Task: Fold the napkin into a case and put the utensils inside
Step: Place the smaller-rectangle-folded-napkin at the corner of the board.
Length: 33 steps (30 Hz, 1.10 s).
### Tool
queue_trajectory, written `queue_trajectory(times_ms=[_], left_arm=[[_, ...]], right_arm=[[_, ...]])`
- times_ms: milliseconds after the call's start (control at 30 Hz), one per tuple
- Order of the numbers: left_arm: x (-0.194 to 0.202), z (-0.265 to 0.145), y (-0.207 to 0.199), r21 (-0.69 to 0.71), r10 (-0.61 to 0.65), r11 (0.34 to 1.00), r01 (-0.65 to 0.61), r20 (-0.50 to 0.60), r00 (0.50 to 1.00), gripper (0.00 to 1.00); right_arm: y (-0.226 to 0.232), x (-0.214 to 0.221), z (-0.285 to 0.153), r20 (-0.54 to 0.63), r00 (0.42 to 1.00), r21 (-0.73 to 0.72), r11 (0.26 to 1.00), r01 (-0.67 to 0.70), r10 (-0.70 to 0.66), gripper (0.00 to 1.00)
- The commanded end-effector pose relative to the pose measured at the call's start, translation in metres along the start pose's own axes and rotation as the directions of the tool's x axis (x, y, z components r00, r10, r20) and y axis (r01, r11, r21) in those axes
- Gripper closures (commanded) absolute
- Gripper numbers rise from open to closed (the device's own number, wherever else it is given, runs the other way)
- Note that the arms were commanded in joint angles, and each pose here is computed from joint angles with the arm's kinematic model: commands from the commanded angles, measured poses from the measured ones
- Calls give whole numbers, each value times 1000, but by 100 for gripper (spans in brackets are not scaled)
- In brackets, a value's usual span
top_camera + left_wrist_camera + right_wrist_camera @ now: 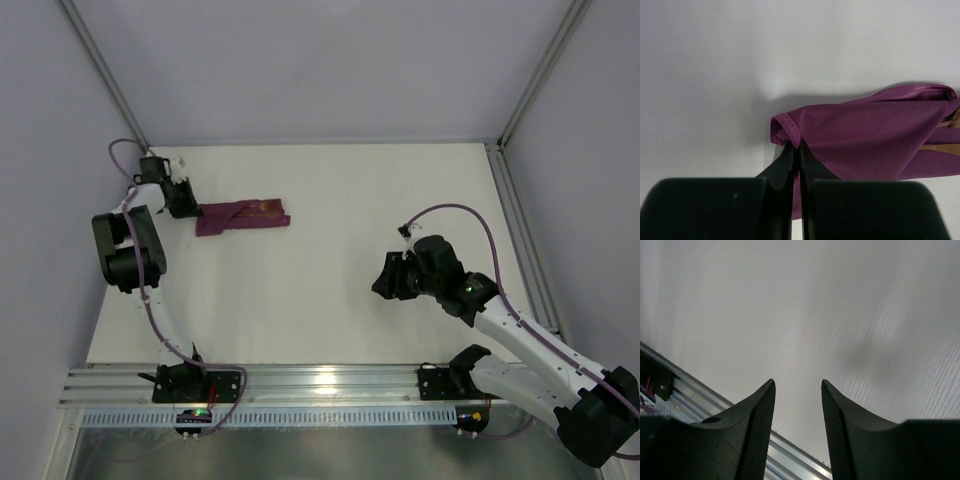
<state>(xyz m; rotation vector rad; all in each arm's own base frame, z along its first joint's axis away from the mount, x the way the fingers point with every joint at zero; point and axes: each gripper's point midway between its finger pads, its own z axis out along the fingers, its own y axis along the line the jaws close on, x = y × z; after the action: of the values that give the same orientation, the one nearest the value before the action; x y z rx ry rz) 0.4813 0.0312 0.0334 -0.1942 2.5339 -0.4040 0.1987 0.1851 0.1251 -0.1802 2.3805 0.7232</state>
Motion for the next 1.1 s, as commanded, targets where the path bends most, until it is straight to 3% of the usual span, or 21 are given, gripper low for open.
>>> queue_trajectory(times_ms=[0, 67, 200, 333, 500, 600, 633, 967, 1067], left_arm=[[-45, -36, 39, -65, -118, 989, 132, 194, 974, 100], [-54, -49, 76, -86, -200, 969, 230, 272, 941, 100], [-60, -70, 130, -63, -411, 877, 475, 412, 813, 100], [-58, -87, 159, -66, -459, 825, 562, 503, 732, 100], [-50, -86, 153, -42, -461, 835, 549, 492, 738, 100], [-40, -83, 153, -66, -466, 830, 554, 463, 754, 83], [-34, -82, 152, -72, -469, 828, 556, 453, 758, 72], [-20, -113, 132, -150, -339, 887, 436, 428, 838, 49], [-20, -132, 125, -200, -246, 909, 366, 450, 859, 41]], right_arm=[[-3, -6, -3, 32, 999, 11, 1000, 20, -20, 53], [-3, -8, -3, 38, 999, 13, 1000, 21, -21, 53], [-2, -10, -5, 44, 999, 14, 1000, 26, -27, 53], [-4, -11, -8, 45, 998, 23, 999, 33, -34, 53], [-2, -14, -11, 56, 998, 23, 999, 36, -38, 53], [-1, -15, -12, 56, 998, 18, 999, 40, -41, 53], [0, -15, -12, 54, 998, 15, 999, 39, -39, 53], [8, -19, -14, 64, 996, -26, 998, 63, -61, 53], [11, -25, -17, 68, 995, -26, 997, 78, -77, 49]])
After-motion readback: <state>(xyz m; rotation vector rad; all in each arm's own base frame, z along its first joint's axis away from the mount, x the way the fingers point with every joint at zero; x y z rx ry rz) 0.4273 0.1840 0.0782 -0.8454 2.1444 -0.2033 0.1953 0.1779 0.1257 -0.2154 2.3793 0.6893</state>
